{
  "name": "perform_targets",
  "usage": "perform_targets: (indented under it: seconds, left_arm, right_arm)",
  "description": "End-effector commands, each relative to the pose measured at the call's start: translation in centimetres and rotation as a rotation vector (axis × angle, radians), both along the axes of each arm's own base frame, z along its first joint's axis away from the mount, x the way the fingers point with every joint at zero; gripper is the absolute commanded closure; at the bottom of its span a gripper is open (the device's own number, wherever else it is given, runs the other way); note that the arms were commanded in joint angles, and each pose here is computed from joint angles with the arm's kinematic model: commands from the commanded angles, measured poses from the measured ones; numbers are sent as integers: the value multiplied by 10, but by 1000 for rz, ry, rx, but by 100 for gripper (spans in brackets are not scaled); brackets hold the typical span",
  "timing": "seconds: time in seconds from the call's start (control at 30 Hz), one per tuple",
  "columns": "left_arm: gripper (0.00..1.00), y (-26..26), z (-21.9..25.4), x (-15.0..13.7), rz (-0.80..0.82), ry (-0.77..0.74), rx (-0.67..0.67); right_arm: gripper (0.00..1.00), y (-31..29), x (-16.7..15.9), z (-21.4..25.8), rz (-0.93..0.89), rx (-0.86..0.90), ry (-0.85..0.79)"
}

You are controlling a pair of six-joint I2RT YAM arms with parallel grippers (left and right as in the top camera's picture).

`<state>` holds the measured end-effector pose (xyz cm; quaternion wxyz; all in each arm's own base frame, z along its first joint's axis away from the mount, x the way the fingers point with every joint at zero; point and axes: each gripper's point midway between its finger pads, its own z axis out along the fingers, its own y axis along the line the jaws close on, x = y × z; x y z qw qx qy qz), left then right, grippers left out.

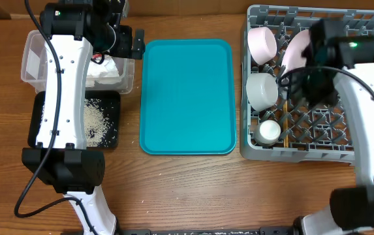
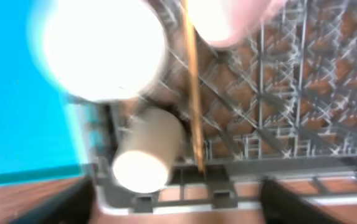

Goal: Sort waste into correct bins and load items into the dishwasher

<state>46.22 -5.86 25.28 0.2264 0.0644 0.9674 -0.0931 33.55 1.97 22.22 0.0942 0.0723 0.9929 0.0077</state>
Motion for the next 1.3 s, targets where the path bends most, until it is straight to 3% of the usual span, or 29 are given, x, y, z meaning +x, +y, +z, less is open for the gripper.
perform_targets:
  seconds: [0.0, 0.2, 0.57, 0.73, 0.97, 1.27]
  left_arm:
    - [0, 3, 7, 0, 16, -18, 0]
    - [0, 3, 7, 0, 16, -18, 0]
    - [0, 3, 7, 0, 16, -18, 0]
    - [0, 3, 7, 0, 16, -18, 0]
    - [0, 3, 7, 0, 16, -18, 0]
    - [0, 3, 7, 0, 16, -18, 0]
  right_arm:
    - [0, 20, -15, 100, 26, 66, -292]
    - [0, 33, -46, 183, 43, 165, -550]
    - [0, 10, -111, 212, 9, 104, -662]
    - [0, -10, -111, 234, -57, 41, -837]
    - [0, -19, -94, 199, -105, 60, -1049]
    - [0, 2, -75, 94, -6, 181, -1261]
